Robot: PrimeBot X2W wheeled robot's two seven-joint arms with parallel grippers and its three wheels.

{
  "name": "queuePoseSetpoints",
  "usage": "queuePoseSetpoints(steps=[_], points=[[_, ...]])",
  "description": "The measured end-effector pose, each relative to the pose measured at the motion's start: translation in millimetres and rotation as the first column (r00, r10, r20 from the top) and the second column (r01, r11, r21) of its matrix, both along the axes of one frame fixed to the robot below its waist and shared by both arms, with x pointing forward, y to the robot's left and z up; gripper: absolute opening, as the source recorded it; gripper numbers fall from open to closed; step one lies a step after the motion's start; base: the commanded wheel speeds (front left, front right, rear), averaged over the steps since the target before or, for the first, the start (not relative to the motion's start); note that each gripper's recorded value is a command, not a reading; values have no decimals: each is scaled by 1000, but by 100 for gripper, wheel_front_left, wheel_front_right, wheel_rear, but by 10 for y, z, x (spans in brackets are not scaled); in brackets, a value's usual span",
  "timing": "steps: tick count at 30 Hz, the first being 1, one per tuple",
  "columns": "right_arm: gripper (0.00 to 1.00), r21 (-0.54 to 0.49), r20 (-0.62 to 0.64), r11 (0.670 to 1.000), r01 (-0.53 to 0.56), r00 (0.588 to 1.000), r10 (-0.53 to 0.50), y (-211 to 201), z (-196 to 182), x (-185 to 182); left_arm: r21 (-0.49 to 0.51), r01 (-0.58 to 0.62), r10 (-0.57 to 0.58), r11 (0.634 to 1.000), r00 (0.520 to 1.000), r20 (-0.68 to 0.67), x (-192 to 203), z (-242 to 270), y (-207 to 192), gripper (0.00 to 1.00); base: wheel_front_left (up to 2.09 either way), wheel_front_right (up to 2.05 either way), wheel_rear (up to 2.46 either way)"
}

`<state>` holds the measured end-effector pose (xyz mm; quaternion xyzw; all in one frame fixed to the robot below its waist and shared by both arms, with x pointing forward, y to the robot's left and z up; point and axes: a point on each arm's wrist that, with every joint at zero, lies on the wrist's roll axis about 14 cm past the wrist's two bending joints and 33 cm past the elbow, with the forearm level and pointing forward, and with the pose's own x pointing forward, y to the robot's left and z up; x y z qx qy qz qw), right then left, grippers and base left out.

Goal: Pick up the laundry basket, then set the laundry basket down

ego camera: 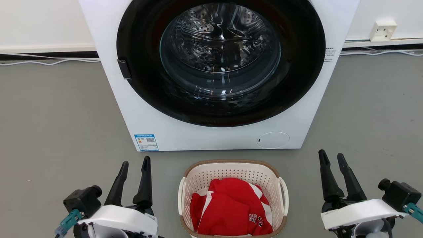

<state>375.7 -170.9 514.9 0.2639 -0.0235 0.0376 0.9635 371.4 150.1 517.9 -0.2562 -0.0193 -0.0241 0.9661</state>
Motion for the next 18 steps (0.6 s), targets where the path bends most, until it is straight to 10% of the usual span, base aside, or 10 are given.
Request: queuePoseSetpoints(steps=[18], points=[[100, -205, 78, 979, 10, 997, 6, 11, 137, 13, 183, -5, -12, 983, 996, 93, 10, 183, -97, 100, 0, 0, 0]])
